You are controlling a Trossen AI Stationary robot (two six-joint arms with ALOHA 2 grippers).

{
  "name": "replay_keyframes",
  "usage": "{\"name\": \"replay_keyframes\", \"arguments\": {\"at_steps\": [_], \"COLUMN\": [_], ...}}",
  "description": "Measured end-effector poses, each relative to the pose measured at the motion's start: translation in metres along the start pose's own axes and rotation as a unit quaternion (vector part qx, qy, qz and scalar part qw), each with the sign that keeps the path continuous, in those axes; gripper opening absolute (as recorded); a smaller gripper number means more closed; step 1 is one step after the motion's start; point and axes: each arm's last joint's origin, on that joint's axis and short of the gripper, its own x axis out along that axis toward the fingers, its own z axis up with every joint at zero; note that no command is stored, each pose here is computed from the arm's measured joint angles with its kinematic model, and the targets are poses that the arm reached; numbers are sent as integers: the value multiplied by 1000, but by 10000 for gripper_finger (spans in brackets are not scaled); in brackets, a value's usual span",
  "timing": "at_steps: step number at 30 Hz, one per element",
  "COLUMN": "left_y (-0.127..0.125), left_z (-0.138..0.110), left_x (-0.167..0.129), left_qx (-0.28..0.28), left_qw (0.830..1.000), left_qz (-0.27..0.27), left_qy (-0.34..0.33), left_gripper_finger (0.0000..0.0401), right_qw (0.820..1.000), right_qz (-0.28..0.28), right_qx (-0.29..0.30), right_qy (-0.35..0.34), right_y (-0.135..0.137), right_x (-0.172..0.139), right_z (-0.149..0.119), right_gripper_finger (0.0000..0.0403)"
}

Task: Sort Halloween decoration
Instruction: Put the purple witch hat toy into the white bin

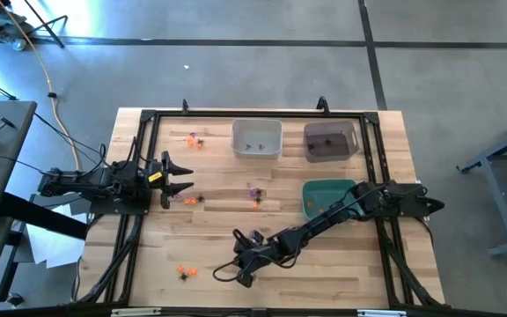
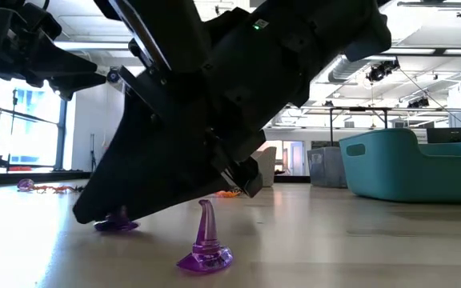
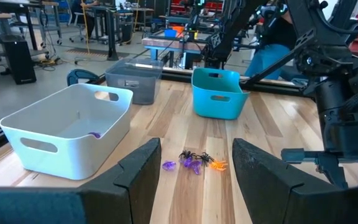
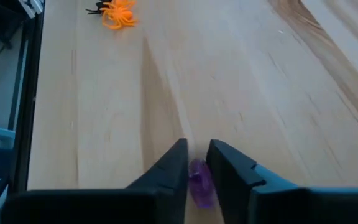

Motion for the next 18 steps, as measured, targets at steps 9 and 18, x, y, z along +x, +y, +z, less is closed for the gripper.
{"name": "replay_keyframes", "arguments": {"at_steps": [9,18], "left_y": [0,0], "left_z": [0,0], "left_x": [0,0], "left_qx": [0,0], "left_qw": [1000,1000], "left_qz": [0,0], "left_qy": [0,0], "left_gripper_finger": [186,186], "right_qw": [1000,1000], "right_qz": [1,13], "right_qx": [5,10], "right_qy": [0,-12], "right_y": [-1,1], "right_x": [1,0], "right_z": [0,4], "right_gripper_finger": [14,7]}}
